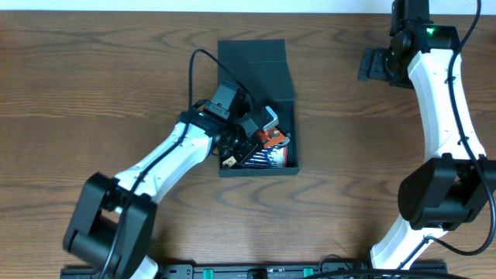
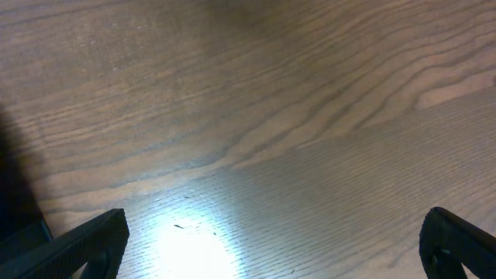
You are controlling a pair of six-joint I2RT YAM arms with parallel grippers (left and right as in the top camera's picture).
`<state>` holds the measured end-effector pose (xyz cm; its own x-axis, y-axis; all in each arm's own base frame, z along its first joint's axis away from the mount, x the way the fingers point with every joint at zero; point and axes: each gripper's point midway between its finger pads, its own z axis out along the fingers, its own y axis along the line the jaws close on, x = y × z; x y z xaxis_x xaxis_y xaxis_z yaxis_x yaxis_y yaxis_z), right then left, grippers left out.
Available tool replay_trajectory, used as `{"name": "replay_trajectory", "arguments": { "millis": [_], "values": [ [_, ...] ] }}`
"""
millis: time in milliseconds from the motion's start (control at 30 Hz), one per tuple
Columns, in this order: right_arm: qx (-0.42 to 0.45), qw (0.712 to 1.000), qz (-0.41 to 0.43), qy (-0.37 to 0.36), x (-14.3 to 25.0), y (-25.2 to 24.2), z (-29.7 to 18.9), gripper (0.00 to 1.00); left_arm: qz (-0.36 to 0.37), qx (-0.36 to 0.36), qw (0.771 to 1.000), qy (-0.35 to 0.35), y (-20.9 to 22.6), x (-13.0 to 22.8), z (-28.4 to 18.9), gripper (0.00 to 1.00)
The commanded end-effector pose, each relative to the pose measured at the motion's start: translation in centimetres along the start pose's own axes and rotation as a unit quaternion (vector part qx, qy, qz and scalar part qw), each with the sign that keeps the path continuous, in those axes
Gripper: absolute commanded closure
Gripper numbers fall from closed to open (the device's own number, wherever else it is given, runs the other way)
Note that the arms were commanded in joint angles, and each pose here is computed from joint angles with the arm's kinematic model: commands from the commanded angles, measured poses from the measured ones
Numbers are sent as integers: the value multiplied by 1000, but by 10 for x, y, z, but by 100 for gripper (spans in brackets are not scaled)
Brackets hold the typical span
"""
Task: Pack container
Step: 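Lower the pliers into the box and open the left gripper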
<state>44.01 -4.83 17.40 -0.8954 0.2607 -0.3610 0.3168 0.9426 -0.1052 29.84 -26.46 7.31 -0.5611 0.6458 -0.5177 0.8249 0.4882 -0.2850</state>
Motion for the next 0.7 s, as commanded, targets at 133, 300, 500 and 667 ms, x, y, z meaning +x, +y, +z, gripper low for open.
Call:
{"name": "replay_trajectory", "arguments": {
  "millis": [133, 300, 500, 667],
  "values": [
    [1, 1000, 14, -17, -7, -4, -11, 1, 5, 8, 1000, 6, 3, 3, 12, 85],
    [1, 1000, 14, -17, -7, -4, -11, 1, 6, 7, 1000, 4, 4, 2, 12, 78],
    [1, 1000, 15, -17, -7, -4, -11, 1, -5, 7, 1000, 2, 4, 1, 12, 60],
    [2, 1000, 14, -17, -7, -4, -11, 1, -38, -1, 999, -25, 3, -14, 2, 55]
  ]
}}
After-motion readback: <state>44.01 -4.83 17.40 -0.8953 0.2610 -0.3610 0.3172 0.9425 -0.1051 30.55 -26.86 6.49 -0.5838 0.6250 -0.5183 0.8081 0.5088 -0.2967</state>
